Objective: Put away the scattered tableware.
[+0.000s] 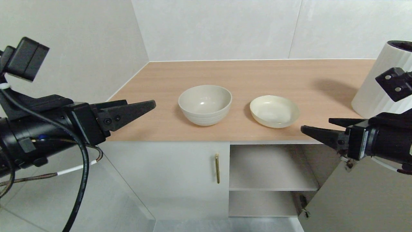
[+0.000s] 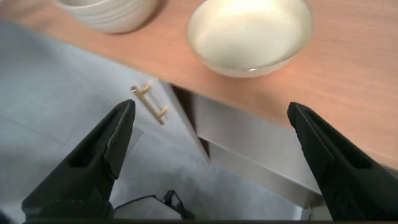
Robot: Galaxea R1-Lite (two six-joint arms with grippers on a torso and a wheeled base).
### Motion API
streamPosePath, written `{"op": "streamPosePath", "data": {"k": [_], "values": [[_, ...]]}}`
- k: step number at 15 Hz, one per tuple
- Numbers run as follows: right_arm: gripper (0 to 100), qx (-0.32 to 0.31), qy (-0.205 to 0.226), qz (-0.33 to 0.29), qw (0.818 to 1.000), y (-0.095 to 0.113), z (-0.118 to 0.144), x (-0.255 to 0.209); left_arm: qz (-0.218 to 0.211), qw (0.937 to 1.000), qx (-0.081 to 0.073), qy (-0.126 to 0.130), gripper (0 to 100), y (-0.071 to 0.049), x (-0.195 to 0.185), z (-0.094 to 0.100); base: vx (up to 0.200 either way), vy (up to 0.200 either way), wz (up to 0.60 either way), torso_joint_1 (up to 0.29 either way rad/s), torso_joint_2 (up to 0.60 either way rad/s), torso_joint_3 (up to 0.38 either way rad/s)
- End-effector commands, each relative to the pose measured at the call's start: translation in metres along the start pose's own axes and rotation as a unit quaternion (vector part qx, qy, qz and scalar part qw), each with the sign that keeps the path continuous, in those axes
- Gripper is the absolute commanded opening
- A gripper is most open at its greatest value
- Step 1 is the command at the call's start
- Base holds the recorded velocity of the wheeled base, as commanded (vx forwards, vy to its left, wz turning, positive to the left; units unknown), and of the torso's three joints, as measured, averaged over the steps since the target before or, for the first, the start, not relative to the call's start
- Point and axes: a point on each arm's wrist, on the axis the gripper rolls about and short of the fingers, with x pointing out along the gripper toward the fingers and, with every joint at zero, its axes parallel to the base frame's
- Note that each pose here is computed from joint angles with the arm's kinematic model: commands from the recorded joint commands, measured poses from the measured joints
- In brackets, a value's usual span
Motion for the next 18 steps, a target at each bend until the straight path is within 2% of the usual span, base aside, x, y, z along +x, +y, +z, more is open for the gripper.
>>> {"op": "streamPosePath", "data": {"k": [1, 2, 4, 5, 6, 7, 9, 10, 11, 12, 13, 15, 18], "values": [[100, 0.001, 0.000, -0.029, 1.000, -0.011, 0.007, 0.031, -0.015, 0.9999, -0.001, 0.007, 100, 0.002, 0.015, 0.004, 0.000, 0.000, 0.00, 0.000, 0.00, 0.000], [100, 0.005, -0.006, -0.065, 0.998, -0.020, 0.021, 0.045, -0.014, 0.9999, -0.006, 0.003, 100, 0.005, 0.032, 0.013, 0.000, 0.000, 0.00, 0.000, 0.00, 0.000], [100, 0.007, -0.004, -0.101, 0.995, -0.024, 0.044, 0.054, -0.001, 0.9990, -0.044, -0.003, 100, 0.007, 0.051, 0.027, 0.000, 0.000, 0.00, 0.000, 0.00, 0.000], [100, 0.013, 0.006, -0.105, 0.994, -0.025, 0.052, 0.057, 0.005, 0.9978, -0.067, 0.003, 100, 0.008, 0.055, 0.031, 0.000, 0.000, 0.00, 0.000, 0.00, 0.000], [100, 0.028, 0.021, -0.109, 0.993, -0.025, 0.060, 0.063, 0.019, 0.9936, -0.102, 0.045, 100, 0.008, 0.055, 0.030, 0.000, 0.000, 0.00, 0.000, 0.00, 0.000], [100, 0.055, 0.027, -0.109, 0.992, -0.024, 0.059, 0.065, 0.030, 0.9898, -0.113, 0.081, 100, 0.007, 0.051, 0.031, 0.000, 0.000, 0.00, 0.000, 0.00, 0.000], [100, 0.095, 0.042, -0.113, 0.988, -0.025, 0.049, 0.073, 0.067, 0.9832, -0.121, 0.120, 100, 0.004, 0.051, 0.038, 0.000, 0.000, 0.00, 0.000, 0.00, 0.000], [100, 0.094, 0.040, -0.122, 0.987, -0.026, 0.049, 0.074, 0.102, 0.9767, -0.125, 0.141, 100, 0.002, 0.061, 0.037, 0.000, 0.000, 0.00, 0.000, 0.00, 0.000], [100, 0.094, 0.037, -0.127, 0.987, -0.025, 0.050, 0.071, 0.139, 0.9701, -0.140, 0.142, 100, -0.002, 0.075, 0.031, 0.000, 0.000, 0.00, 0.000, 0.00, 0.000], [100, 0.092, 0.040, -0.125, 0.987, -0.022, 0.047, 0.069, 0.165, 0.9657, -0.149, 0.133, 100, 0.000, 0.087, 0.026, 0.000, 0.000, 0.00, 0.000, 0.00, 0.000], [100, 0.090, 0.035, -0.129, 0.987, -0.020, 0.046, 0.066, 0.190, 0.9643, -0.152, 0.105, 100, -0.001, 0.103, 0.023, 0.000, 0.000, 0.00, 0.000, 0.00, 0.000], [100, 0.086, 0.024, -0.141, 0.986, -0.015, 0.045, 0.067, 0.210, 0.9640, -0.145, 0.075, 100, -0.006, 0.121, 0.015, 0.000, 0.000, 0.00, 0.000, 0.00, 0.000], [100, 0.073, 0.022, -0.158, 0.984, -0.016, 0.044, 0.068, 0.209, 0.9646, -0.138, 0.081, 100, -0.010, 0.128, 0.008, 0.000, 0.000, 0.00, 0.000, 0.00, 0.000]]}}
